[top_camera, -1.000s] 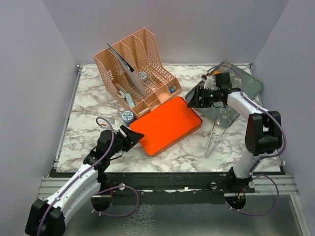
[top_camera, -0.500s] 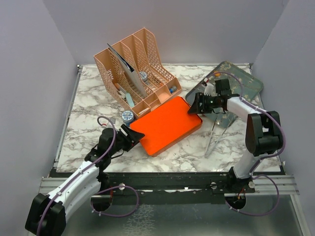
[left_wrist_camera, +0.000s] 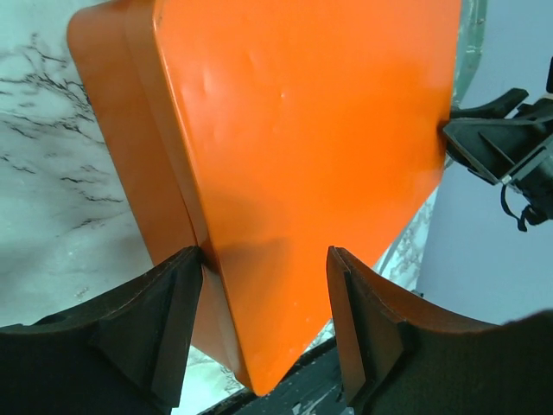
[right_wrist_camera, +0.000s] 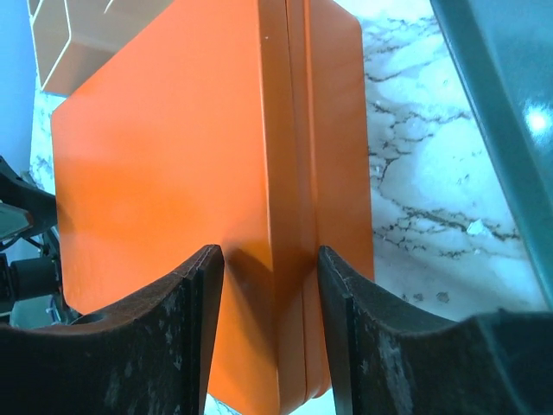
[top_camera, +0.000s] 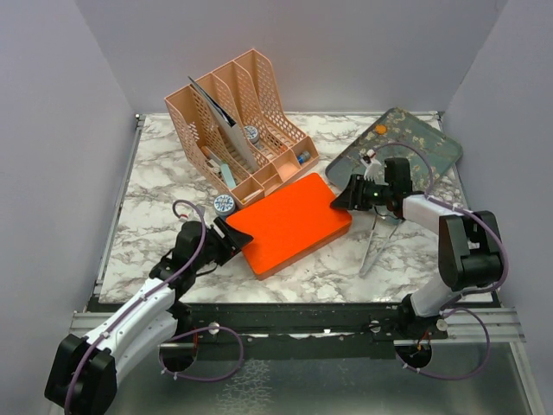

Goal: Pack the cookies

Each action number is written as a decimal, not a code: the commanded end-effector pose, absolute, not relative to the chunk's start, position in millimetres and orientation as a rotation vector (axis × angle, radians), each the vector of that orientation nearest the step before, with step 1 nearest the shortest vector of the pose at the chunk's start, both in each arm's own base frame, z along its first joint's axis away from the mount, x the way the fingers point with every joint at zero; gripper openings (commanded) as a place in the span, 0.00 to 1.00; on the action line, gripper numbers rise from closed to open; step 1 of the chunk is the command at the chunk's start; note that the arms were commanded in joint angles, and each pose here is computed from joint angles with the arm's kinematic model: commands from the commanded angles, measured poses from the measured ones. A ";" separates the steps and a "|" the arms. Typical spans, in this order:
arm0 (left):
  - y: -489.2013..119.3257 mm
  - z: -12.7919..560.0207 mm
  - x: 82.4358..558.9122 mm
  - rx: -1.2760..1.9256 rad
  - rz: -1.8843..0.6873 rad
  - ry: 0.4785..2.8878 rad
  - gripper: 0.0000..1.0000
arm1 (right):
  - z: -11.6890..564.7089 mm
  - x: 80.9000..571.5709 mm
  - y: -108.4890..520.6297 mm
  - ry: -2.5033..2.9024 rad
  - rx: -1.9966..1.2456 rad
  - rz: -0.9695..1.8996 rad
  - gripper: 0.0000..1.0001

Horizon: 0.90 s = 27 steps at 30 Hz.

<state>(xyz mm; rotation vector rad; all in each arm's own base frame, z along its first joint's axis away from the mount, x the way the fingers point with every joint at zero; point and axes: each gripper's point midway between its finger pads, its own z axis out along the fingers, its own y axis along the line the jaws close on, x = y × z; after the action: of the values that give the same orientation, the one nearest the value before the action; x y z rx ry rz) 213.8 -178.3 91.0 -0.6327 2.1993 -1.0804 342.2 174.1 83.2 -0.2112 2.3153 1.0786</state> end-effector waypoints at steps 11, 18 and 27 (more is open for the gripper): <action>-157.2 104.4 221.8 -0.518 -0.874 2.175 0.65 | 80.6 266.1 215.4 2.260 -0.126 1.429 0.37; -148.6 93.7 219.4 -0.515 -0.807 2.195 0.65 | 47.5 254.0 218.0 2.312 -0.056 1.360 0.31; -148.4 109.7 218.9 -0.533 -0.829 2.168 0.67 | 56.6 257.2 218.5 2.278 -0.036 1.298 0.42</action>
<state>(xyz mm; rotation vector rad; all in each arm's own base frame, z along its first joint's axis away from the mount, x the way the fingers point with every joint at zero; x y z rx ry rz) 209.1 -136.1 76.4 -0.5530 2.2522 -0.7303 301.3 203.4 78.5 -0.0396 2.1101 1.2169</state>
